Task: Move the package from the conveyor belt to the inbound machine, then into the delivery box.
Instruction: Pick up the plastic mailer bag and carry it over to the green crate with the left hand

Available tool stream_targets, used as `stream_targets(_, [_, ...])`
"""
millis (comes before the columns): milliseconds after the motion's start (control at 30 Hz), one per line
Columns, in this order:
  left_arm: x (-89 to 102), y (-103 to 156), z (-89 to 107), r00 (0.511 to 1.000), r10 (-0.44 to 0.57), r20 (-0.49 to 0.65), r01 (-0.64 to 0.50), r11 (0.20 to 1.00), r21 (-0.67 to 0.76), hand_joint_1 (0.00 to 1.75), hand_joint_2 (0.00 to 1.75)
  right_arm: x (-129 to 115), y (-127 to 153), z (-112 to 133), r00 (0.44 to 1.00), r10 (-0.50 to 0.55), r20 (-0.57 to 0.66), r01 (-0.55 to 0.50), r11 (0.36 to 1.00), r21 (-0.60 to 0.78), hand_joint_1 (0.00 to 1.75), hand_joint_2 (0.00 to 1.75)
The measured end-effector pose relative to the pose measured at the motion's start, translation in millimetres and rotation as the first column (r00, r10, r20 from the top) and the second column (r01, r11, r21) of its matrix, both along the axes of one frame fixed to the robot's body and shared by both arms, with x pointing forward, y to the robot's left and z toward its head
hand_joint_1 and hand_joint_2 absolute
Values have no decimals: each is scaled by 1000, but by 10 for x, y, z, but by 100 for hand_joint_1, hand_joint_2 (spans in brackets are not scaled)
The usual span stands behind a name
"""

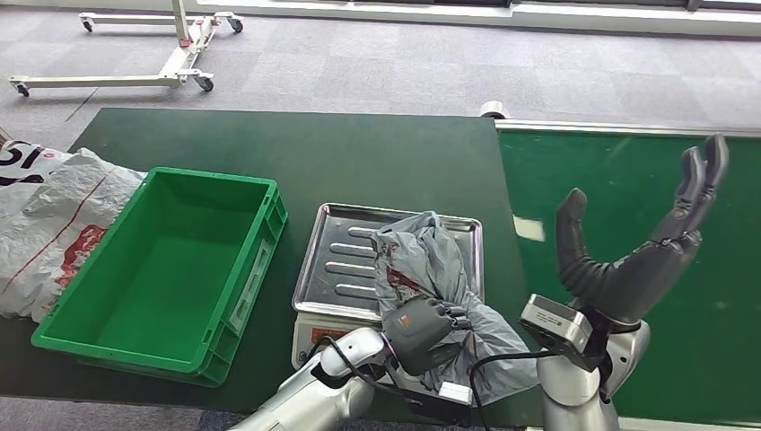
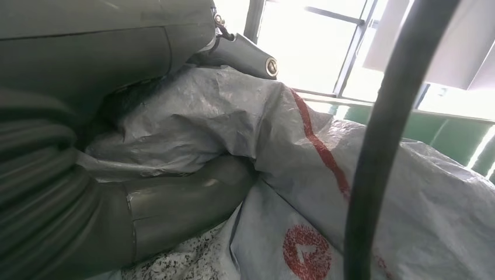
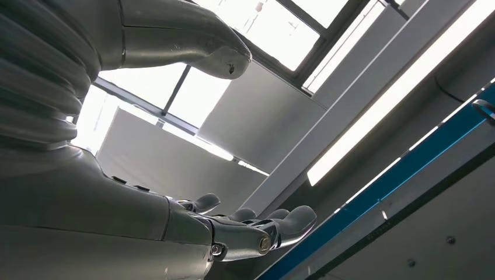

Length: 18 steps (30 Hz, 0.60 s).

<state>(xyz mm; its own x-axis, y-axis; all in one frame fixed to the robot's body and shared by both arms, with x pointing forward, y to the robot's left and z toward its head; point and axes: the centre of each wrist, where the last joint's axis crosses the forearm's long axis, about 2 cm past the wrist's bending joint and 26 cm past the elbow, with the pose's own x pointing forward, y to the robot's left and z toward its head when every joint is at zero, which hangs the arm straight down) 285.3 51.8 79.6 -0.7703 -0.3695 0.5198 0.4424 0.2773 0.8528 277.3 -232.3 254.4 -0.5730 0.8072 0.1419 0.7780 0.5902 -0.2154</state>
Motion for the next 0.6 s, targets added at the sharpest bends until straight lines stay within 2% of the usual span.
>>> stream_targets(233, [-13, 11, -10, 1000, 10, 11, -10, 1000, -7, 175, 175, -2, 0, -3, 1000, -1, -3, 1, 1000, 2, 0, 175])
stream_targets(333, [-22, 42, -5, 998, 53, 44, -51, 998, -48, 175, 175, -5, 0, -8, 1000, -2, -7, 2, 1000, 6, 0, 175])
stream_targets(467, [48, 217, 96, 961, 235, 144, -208, 961, -183, 175, 175, -26, -1, -45, 1000, -2, -20, 2, 1000, 6, 0, 175])
stream_targets(533, [160, 371, 228, 907, 360, 219, -304, 919, -250, 175, 175, -35, -3, -60, 1000, -1, -22, 1, 1000, 3, 0, 175])
stream_targets(600, [284, 565, 374, 826, 484, 288, -395, 863, -316, 175, 175, -41, -5, -72, 1000, 0, -24, 1, 1000, 1, 0, 175])
